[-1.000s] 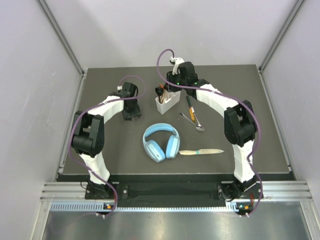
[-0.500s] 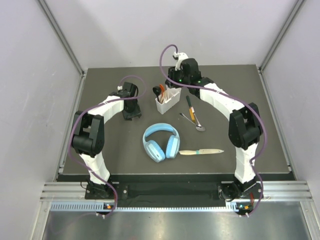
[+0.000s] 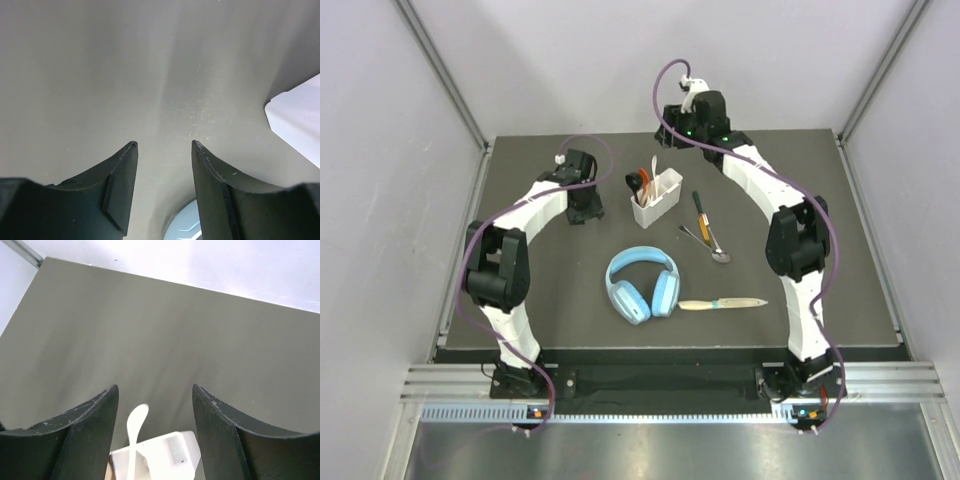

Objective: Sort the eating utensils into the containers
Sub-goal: Move the storage box to the center of the board.

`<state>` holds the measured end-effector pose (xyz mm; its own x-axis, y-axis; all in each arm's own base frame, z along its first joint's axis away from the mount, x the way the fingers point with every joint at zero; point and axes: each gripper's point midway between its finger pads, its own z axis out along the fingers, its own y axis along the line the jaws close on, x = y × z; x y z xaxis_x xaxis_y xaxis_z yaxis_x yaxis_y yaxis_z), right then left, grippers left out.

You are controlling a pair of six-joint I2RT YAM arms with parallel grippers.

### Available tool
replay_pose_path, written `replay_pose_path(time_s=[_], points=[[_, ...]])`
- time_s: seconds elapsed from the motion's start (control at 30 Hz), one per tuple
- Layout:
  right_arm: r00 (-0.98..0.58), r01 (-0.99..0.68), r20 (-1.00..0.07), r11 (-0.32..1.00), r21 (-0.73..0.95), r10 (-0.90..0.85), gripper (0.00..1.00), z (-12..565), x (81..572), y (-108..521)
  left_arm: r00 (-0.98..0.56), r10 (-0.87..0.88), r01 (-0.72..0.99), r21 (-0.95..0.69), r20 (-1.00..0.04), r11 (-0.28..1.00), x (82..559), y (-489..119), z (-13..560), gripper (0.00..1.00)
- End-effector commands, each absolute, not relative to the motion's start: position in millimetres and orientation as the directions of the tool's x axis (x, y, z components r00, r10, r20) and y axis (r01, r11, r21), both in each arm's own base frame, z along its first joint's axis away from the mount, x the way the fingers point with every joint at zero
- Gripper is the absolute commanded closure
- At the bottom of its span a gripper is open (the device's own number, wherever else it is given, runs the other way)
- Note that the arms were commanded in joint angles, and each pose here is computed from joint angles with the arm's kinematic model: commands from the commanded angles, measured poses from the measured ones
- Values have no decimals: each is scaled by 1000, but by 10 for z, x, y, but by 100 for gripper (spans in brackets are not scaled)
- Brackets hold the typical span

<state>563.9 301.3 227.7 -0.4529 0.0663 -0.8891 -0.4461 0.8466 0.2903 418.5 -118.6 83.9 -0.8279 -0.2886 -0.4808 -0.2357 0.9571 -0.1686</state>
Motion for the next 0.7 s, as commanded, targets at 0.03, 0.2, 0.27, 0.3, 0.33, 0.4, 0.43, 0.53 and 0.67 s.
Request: replay_pose_path(time_s=[0.03, 0.2, 0.27, 0.3, 0.33, 0.4, 0.43, 0.53, 0.67], points=[[-472, -483, -877, 809, 336, 83, 39, 2291, 5662, 3114, -832, -287, -243, -154, -474, 958, 4166, -1156, 822, 48], [-527, -499, -847, 783, 371, 66, 39, 2109, 5579, 3190, -840, -286, -246, -147, -460, 958, 4118, -1146, 756, 48], [-533, -505, -843, 775, 380, 66, 39, 2097, 5558, 3208, -843, -288, -249, -146, -453, 957, 4098, -1144, 725, 48], [-537, -510, -841, 769, 385, 65, 39, 2096, 5542, 3218, -845, -288, -249, -144, -451, 958, 4096, -1144, 709, 48], [-541, -508, -839, 769, 388, 66, 39, 2086, 5533, 3226, -847, -289, -249, -146, -445, 957, 4090, -1151, 696, 48], [-555, -503, -830, 769, 394, 62, 39, 2024, 5523, 3228, -848, -287, -248, -146, -446, 958, 4095, -1152, 686, 48], [-561, -501, -826, 769, 396, 59, 39, 1993, 5521, 3230, -847, -289, -249, -146, -445, 957, 4099, -1153, 685, 48], [-575, -496, -816, 769, 404, 59, 39, 1911, 5524, 3242, -849, -286, -246, -145, -444, 958, 4109, -1158, 678, 48], [-591, -489, -805, 768, 414, 58, 39, 1822, 5546, 3255, -851, -282, -244, -142, -442, 959, 4108, -1157, 669, 48]])
